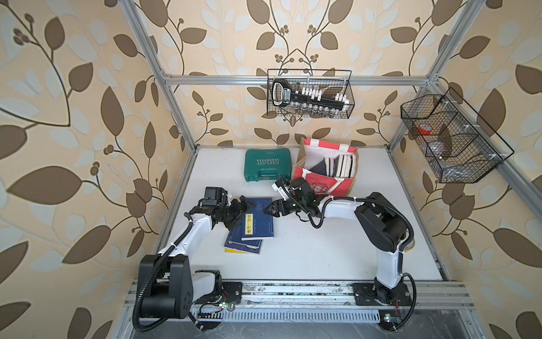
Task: Put the books into the canvas bag
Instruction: Pick up the book from the book.
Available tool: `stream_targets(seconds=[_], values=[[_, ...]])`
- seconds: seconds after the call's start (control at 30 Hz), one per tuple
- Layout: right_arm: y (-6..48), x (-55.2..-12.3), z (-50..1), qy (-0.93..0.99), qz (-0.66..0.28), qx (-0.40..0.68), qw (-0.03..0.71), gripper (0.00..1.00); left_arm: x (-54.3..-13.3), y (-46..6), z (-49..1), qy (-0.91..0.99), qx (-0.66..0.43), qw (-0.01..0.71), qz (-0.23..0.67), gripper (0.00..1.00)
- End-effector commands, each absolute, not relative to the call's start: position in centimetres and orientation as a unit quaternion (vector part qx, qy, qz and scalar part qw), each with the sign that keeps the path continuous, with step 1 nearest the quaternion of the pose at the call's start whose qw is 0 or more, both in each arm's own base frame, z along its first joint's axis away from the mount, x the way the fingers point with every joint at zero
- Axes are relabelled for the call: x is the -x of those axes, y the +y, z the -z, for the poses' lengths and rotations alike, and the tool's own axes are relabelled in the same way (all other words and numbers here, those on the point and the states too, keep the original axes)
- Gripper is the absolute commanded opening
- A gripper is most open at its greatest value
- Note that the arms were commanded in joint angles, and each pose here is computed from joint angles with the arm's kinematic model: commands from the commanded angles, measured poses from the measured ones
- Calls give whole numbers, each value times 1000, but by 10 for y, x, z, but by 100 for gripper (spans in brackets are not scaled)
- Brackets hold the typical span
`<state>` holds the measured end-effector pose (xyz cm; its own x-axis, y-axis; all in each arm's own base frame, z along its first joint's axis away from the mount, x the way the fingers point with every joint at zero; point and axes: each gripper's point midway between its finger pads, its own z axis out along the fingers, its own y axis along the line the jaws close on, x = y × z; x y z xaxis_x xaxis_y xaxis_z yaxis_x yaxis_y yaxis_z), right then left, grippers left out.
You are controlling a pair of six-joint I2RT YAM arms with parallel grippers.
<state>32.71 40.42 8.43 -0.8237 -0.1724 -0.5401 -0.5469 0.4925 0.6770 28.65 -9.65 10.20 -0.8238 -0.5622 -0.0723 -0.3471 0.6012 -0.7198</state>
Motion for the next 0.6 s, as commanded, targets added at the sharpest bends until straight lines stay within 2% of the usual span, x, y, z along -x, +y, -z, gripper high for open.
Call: stream_targets(seconds=[0.0,0.27,0.57], values=[[416,-324,-90,826,-475,227,200,73,-291,-107,-110,875,241,149,392,99],[426,-311,-113,806,-493,248,215,62,-296,-109,-111,873,242,147,397,99],[427,-287,-132,790,-505,263,225,56,-295,-108,-108,873,245,145,396,99]])
